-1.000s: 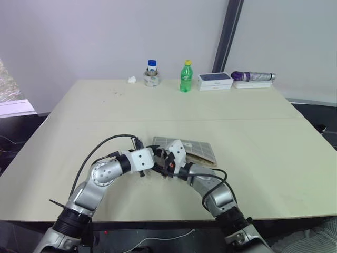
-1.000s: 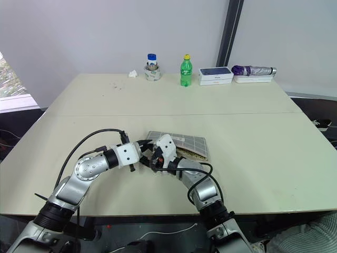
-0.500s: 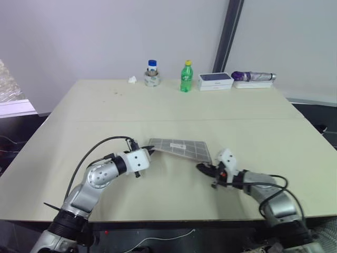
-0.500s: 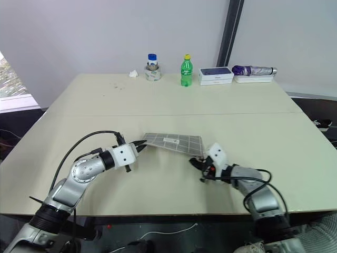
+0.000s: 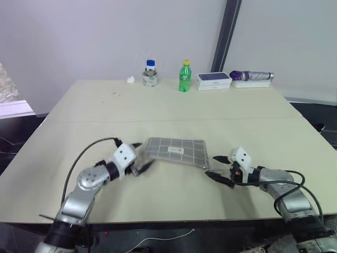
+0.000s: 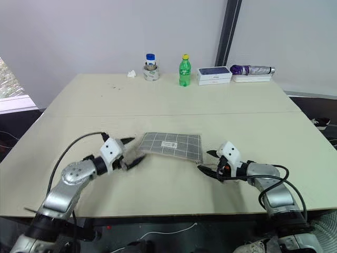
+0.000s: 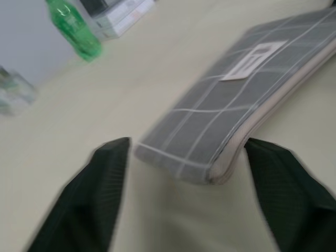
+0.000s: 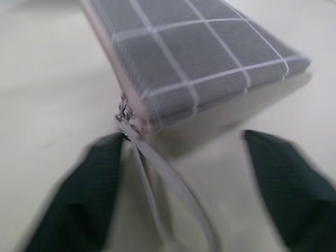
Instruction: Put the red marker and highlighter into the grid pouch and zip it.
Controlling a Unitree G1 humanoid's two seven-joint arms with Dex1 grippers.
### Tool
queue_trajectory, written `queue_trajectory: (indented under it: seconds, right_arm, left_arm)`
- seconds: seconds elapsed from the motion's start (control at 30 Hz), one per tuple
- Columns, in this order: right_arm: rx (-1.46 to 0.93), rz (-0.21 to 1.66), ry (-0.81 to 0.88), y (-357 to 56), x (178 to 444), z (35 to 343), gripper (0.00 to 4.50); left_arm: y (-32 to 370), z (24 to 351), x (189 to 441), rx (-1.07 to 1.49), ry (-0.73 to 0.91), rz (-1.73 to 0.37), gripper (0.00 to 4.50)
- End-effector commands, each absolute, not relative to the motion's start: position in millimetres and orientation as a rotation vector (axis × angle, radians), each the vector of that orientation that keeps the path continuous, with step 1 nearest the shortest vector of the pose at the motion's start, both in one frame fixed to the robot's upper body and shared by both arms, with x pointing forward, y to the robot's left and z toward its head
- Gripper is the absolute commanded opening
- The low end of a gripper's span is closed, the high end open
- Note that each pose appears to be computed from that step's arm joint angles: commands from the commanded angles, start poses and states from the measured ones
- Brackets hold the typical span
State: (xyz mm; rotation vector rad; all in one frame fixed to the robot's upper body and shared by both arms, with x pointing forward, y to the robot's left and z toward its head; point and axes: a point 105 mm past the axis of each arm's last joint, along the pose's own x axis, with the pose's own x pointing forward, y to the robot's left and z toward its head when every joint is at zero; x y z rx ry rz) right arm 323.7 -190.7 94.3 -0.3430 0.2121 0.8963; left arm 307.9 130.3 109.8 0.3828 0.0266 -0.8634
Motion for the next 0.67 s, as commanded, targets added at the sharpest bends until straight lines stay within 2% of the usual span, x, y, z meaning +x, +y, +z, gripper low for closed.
queue_trajectory:
  seconds: [0.03, 0.13, 0.3, 0.43, 0.57, 0.67]
  right_arm:
    - [-0.419, 0.922, 0.177, -202.1, 314.9, 109.5, 4.46]
    - [-0.397, 0.906, 0.174, -215.2, 310.7, 120.1, 4.46]
    - [-0.362, 0.896, 0.096, -228.6, 302.2, 143.1, 4.46]
    - [-0.42, 0.873, 0.144, -248.0, 294.5, 137.6, 4.46]
    - [-0.404, 0.846, 0.159, -262.1, 292.1, 141.4, 4.46]
    - [-0.446, 0.84, 0.217, -272.7, 289.8, 132.5, 4.46]
  left_arm:
    - [123.4, 127.9, 282.3, 0.258, -0.003, -0.93, 4.29]
    - [139.1, 137.8, 272.3, 0.177, -0.006, -0.875, 4.29]
    - [183.6, 130.9, 263.0, 0.189, 0.066, -0.755, 4.29]
    - [222.4, 127.2, 256.5, 0.252, 0.133, -0.66, 4.29]
    - [258.2, 144.6, 252.3, 0.194, 0.104, -0.577, 4.29]
    - [285.3, 144.8, 253.9, 0.209, 0.117, -0.497, 4.29]
